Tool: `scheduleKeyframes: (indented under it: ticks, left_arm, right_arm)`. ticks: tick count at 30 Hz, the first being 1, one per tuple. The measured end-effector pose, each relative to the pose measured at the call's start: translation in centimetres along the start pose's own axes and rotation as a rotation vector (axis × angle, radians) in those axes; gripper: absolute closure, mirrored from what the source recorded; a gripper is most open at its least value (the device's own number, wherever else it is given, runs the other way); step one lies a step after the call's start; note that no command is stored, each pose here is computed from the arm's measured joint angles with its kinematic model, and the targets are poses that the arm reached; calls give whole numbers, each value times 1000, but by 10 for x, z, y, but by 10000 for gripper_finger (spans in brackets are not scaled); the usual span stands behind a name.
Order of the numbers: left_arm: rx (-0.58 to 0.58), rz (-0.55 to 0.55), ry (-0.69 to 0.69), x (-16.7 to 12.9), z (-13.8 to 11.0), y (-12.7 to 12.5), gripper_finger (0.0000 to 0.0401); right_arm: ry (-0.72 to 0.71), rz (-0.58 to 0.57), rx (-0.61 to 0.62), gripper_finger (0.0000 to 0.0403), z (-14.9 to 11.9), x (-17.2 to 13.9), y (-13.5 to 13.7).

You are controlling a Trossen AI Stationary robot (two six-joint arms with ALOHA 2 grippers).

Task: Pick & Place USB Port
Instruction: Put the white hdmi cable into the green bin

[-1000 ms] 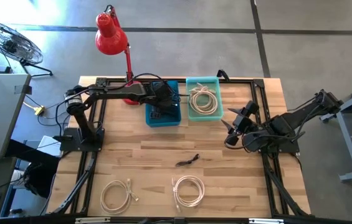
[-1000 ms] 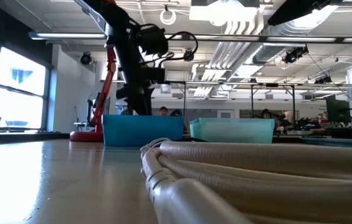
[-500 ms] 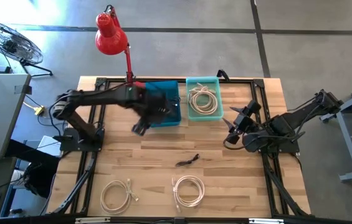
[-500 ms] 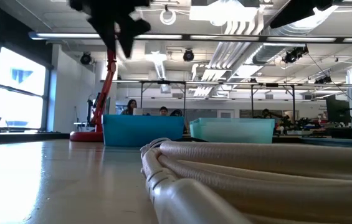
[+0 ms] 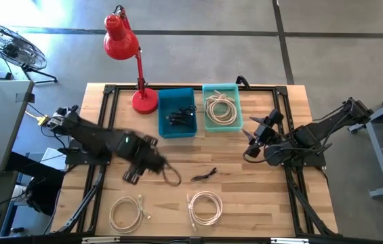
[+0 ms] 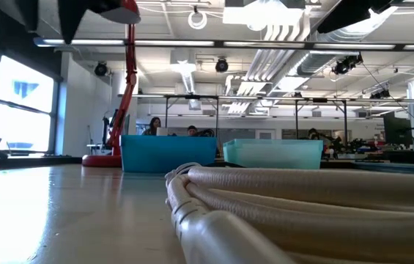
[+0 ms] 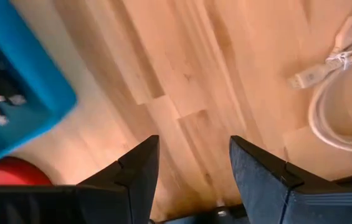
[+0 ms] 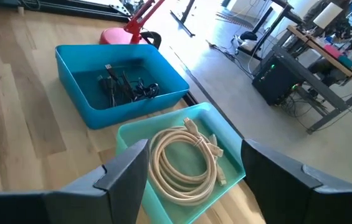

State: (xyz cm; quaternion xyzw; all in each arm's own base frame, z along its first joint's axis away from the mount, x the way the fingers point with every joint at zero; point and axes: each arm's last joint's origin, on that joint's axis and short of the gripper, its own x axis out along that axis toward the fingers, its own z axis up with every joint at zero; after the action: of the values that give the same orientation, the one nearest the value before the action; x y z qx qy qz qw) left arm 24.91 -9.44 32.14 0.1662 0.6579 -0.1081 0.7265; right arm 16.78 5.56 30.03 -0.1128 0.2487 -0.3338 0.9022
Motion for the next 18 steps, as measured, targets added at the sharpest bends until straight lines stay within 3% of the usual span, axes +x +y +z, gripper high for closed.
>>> scheduleKeyframes:
  ticks: [6, 11, 18]
  left_arm:
    - [-116, 121, 88, 29, -13, -46, 213]
    - [-205, 94, 160, 52, -28, -76, 213]
    - [-296, -67, 49, 71, -21, -99, 213]
  right_arm:
    - [13, 40, 15, 155, 0, 0, 2]
    - [5, 52, 20, 155, 2, 0, 3]
    - [8, 101, 37, 155, 4, 0, 5]
